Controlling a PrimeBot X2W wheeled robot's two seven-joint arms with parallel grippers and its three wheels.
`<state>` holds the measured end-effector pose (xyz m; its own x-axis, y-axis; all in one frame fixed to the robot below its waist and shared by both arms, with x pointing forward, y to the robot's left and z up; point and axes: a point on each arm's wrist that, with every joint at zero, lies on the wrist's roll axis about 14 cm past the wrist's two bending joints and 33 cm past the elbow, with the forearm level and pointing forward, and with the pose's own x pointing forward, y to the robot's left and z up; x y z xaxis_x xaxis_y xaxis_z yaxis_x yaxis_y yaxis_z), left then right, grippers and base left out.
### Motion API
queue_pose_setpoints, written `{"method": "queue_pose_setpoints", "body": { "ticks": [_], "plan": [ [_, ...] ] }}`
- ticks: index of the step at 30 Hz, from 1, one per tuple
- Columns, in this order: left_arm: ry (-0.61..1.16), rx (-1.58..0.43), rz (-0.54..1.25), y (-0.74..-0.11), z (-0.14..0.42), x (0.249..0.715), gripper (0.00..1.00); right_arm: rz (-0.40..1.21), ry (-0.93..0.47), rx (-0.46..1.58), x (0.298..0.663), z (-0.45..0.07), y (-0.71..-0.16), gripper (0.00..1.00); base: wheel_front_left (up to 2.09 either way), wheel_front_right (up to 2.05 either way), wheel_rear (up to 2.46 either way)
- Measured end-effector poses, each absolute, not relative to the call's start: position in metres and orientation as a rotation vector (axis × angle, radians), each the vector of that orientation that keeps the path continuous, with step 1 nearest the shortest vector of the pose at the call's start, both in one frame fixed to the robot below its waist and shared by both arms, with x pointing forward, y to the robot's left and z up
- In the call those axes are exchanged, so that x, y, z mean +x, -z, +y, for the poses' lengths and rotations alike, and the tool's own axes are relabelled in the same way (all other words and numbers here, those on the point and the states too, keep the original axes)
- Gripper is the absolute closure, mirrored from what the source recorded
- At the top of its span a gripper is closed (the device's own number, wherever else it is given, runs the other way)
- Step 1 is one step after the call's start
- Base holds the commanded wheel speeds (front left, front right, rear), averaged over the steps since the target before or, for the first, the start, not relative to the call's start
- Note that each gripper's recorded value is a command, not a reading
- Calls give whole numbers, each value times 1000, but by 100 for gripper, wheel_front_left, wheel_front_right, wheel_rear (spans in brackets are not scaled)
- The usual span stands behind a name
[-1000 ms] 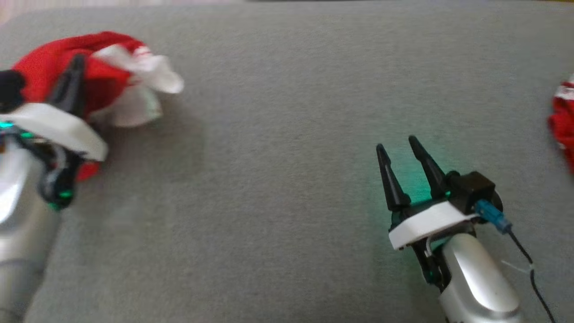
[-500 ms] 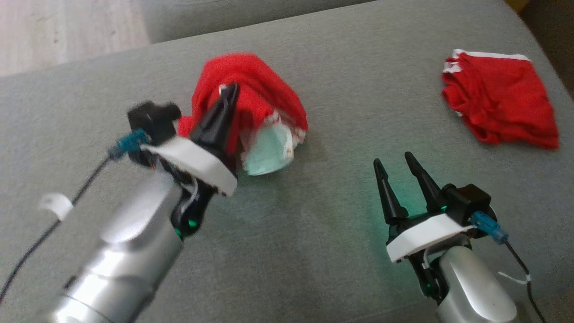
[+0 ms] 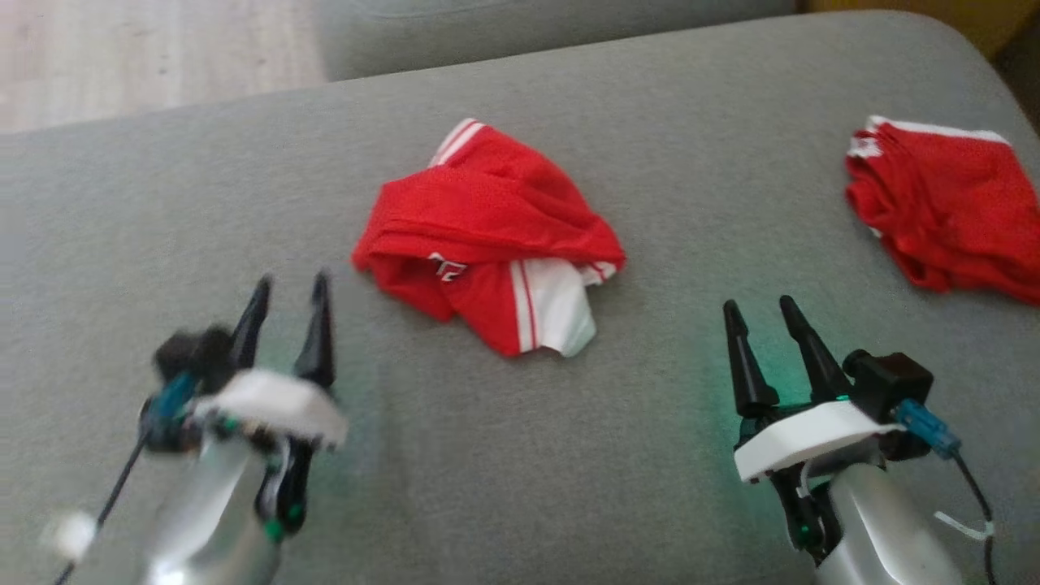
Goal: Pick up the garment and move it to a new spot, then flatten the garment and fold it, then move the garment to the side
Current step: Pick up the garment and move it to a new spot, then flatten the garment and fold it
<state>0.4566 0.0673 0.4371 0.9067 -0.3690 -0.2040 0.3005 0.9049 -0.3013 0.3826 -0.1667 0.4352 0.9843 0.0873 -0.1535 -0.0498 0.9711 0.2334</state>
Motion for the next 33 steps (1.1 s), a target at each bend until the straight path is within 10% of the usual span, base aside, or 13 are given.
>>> {"method": "queue_pose_setpoints", "body": {
  "ticks": [9,33],
  "plan": [
    [83,-240,267,-410,156,373,0,145,-118,247,391,-148,-443,0,0,0,0],
    [58,-195,265,-402,164,294,0,274,-281,277,359,-88,-413,0,0,0,0]
  ]
}}
